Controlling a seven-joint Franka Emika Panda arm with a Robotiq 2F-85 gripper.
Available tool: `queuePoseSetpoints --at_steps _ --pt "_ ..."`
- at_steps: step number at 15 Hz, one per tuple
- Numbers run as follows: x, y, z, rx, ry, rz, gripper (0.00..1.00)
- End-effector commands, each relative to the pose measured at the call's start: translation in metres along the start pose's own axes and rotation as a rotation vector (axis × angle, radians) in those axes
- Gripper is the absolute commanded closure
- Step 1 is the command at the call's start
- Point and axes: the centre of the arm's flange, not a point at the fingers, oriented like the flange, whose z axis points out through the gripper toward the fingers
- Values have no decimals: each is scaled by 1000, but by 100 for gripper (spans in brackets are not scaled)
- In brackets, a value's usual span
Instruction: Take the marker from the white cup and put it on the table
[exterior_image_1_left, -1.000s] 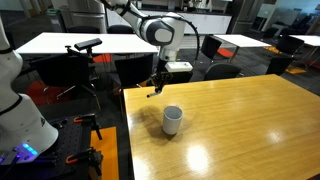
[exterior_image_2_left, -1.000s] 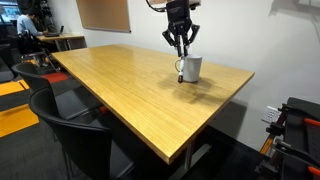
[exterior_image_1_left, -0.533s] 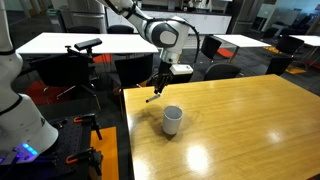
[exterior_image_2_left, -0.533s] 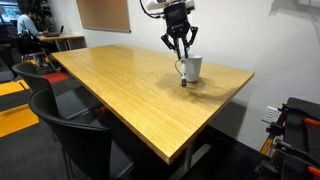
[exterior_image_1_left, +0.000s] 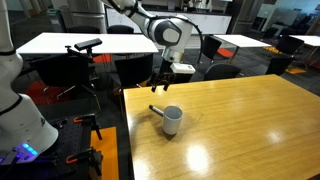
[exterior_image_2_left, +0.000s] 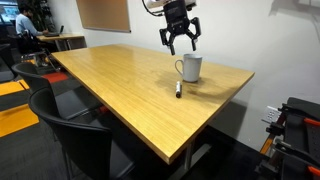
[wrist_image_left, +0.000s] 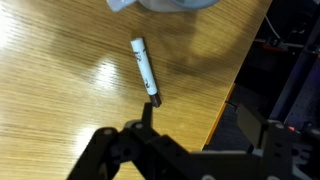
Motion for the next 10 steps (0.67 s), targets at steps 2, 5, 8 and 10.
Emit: queuePoseSetpoints --at_steps 2,5,8,10 --pt "-5 -41 -42 -87 -2 198 0" --pt "-10 -61 -64 -142 5 290 0" --pt "-16 -72 -79 -212 23 407 0" --pt "-20 -76 -84 -254 25 469 0"
